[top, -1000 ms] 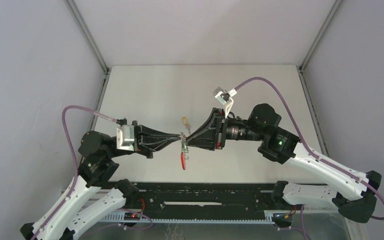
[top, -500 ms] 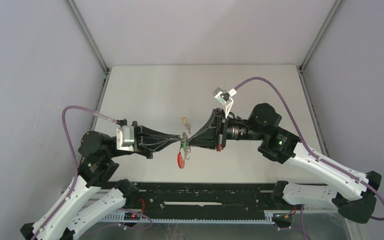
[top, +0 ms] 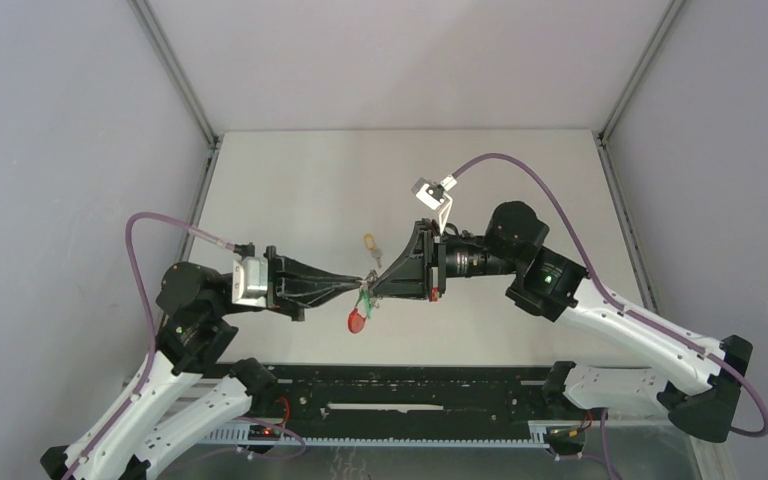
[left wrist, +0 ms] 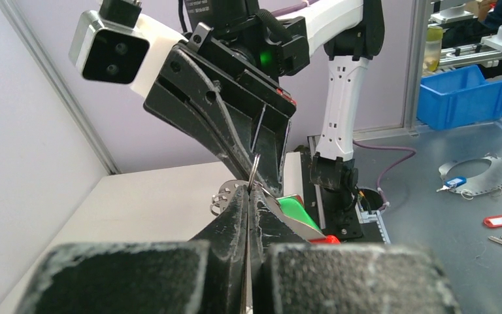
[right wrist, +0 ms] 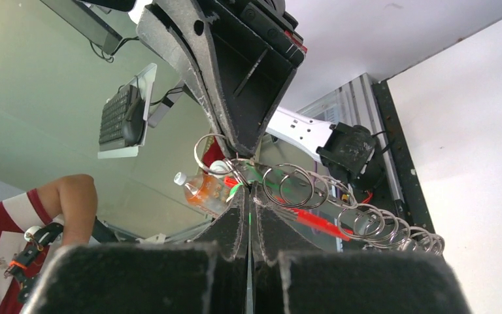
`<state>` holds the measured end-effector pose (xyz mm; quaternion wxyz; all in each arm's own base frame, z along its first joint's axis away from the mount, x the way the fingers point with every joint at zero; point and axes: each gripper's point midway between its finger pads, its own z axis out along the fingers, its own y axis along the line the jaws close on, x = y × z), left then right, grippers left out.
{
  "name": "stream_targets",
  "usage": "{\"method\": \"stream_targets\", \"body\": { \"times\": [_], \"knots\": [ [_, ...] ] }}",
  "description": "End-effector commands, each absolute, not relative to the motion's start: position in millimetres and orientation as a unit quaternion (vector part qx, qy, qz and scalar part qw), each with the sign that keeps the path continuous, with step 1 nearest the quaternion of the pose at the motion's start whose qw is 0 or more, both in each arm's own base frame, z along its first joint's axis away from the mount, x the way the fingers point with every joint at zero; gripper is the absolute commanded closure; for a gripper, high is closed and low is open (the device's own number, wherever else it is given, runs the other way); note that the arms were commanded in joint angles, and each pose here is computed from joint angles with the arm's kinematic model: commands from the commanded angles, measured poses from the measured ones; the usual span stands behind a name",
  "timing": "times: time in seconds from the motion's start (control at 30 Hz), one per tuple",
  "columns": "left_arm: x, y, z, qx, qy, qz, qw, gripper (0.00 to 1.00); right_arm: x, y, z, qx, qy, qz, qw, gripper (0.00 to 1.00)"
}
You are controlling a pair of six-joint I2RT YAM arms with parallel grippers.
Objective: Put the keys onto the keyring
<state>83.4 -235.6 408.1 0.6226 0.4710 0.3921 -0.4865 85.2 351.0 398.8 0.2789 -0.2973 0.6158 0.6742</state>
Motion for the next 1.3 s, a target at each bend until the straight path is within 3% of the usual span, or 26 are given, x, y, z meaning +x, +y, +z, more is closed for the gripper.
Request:
{"method": "stream_targets", "body": {
  "times": [0.0,0.47,1.03,1.17,1.23,1.27],
  "knots": [
    [75,-234,417,0.485,0.356,-0.483,0.636,1.0,85,353,406,-0.299,0.602,0.688,0.274,1.0],
    [66,-237,405,0.517,0.347,-0.491,0.609,1.0,95,339,423,-0.296,0.59,0.691,0.294,1.0],
    [77,-240,393,0.525,0.367,-0.468,0.61,1.0,81,346,429,-0.334,0.582,0.694,0.261,0.98],
    [89,-237,397,0.5,0.386,-0.452,0.63,1.0,88,336,428,-0.329,0.597,0.667,0.3,0.66],
    [101,-236,401,0.473,0.407,-0.442,0.644,1.0,97,326,429,-0.324,0.61,0.638,0.342,0.08],
    [107,-235,402,0.459,0.418,-0.439,0.649,1.0,103,321,430,-0.321,0.617,0.617,0.369,0.01]
  ]
}}
